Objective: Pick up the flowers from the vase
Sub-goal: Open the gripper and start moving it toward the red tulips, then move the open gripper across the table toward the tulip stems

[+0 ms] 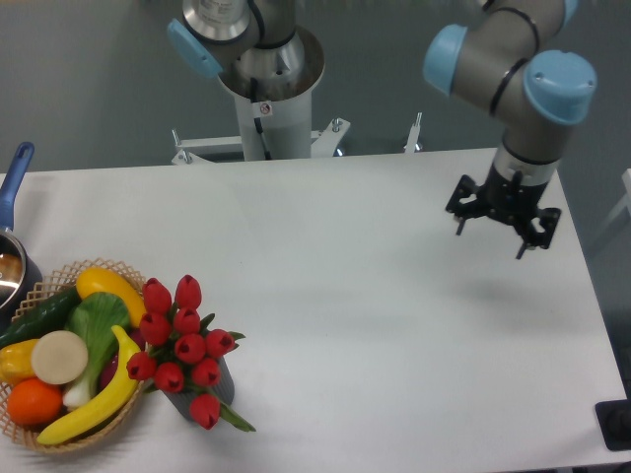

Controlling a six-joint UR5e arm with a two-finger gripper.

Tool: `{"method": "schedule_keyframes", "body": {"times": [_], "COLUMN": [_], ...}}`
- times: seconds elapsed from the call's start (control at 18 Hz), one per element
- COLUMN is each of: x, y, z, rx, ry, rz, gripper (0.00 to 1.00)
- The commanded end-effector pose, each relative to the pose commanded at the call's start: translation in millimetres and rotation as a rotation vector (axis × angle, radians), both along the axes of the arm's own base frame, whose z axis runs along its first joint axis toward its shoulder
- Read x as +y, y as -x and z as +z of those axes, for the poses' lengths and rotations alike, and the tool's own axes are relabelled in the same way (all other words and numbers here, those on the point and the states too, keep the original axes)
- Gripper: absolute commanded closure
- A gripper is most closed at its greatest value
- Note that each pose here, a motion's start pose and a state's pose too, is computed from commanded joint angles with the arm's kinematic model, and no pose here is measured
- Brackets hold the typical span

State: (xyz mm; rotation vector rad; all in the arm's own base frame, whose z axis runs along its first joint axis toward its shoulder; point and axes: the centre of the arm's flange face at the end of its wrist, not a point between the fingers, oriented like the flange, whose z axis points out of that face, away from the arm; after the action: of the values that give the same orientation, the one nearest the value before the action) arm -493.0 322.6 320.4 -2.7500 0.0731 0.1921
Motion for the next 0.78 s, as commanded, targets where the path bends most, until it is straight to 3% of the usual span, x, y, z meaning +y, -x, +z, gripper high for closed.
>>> {"method": "schedule_keyframes", "body": {"times": [0.28, 0.78], "x": [40, 105], "y": [-23, -66], "z": [22, 40], "rx": [-0.055, -0.171], "ry": [-0.254, -0.479], "rz": [-0.059, -0.203], "gripper": [0.00, 0.00]}}
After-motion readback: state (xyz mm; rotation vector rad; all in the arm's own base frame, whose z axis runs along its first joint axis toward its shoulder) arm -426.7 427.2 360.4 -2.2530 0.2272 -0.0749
